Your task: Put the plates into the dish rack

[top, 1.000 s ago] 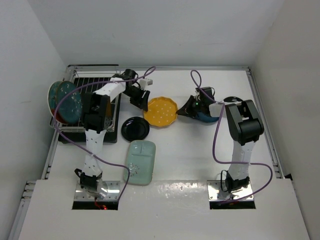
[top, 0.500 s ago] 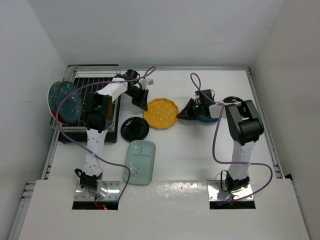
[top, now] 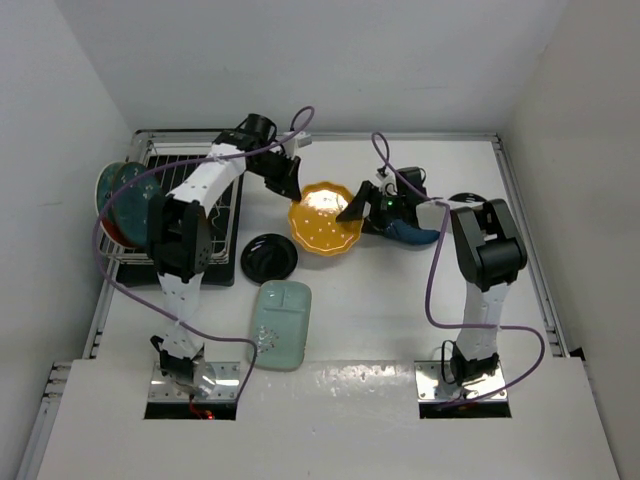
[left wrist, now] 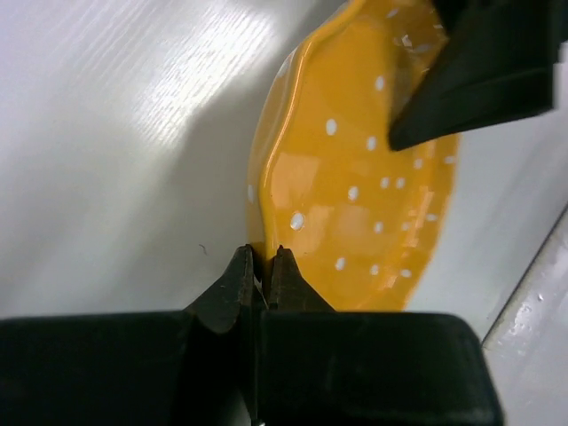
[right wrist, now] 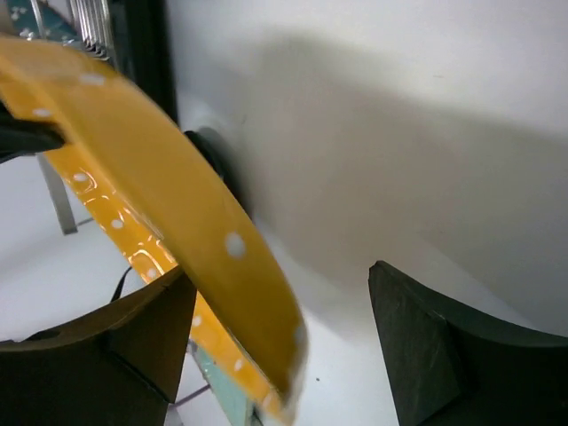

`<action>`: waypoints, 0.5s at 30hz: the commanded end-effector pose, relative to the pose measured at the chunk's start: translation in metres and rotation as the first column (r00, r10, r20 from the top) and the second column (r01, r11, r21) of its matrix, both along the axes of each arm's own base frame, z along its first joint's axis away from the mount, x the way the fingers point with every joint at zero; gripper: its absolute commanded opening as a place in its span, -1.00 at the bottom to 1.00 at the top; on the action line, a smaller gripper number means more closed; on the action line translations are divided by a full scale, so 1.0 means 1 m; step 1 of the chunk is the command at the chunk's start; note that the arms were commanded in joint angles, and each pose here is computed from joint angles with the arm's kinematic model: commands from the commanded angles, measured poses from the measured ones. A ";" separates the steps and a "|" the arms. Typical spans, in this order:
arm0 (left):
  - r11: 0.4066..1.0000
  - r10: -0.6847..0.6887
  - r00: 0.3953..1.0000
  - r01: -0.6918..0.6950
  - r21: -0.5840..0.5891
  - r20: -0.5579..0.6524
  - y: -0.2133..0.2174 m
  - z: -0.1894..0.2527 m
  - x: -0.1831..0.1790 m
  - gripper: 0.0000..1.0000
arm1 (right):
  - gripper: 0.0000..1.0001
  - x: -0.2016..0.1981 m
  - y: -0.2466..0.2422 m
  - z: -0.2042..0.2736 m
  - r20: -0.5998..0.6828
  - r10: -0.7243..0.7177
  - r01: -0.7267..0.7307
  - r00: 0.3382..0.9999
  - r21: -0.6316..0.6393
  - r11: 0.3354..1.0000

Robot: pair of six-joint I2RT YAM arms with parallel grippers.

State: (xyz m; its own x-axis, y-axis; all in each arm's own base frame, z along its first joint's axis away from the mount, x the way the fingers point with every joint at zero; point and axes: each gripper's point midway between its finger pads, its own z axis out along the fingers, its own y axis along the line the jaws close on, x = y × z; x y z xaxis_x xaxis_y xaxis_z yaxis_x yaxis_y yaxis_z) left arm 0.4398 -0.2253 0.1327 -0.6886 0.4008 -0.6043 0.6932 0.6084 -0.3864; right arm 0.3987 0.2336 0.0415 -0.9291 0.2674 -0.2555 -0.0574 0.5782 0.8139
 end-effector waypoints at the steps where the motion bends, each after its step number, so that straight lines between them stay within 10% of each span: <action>1: 0.962 -0.136 0.987 0.152 -0.228 0.082 -0.029 0.081 -0.036 -1.00 | 0.52 0.010 0.017 0.018 0.112 0.068 -0.074 0.991 0.047 0.996; 3: 0.954 -0.153 0.984 0.172 -0.244 0.096 -0.031 0.088 -0.039 -1.00 | 0.43 0.009 0.023 0.021 0.119 0.074 -0.083 0.990 0.075 0.994; 9: 0.946 -0.180 0.975 0.208 -0.249 0.131 -0.029 0.095 -0.048 -0.87 | -0.95 0.008 0.033 0.071 0.265 0.049 -0.123 0.963 0.270 0.955; 15: 0.947 -0.179 0.977 0.203 -0.249 0.117 -0.016 0.083 -0.044 0.15 | -1.00 0.001 0.041 0.154 0.479 0.046 -0.282 0.877 0.433 0.856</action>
State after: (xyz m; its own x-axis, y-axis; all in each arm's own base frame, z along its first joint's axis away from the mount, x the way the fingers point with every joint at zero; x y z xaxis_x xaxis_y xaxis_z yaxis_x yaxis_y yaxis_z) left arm 0.4317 -0.2168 0.1702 -0.5877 0.3898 -0.7090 0.7765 0.5179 -0.3589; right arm 0.3866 0.2667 0.1029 -0.9138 0.2558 -0.3154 -0.2529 0.2494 0.9348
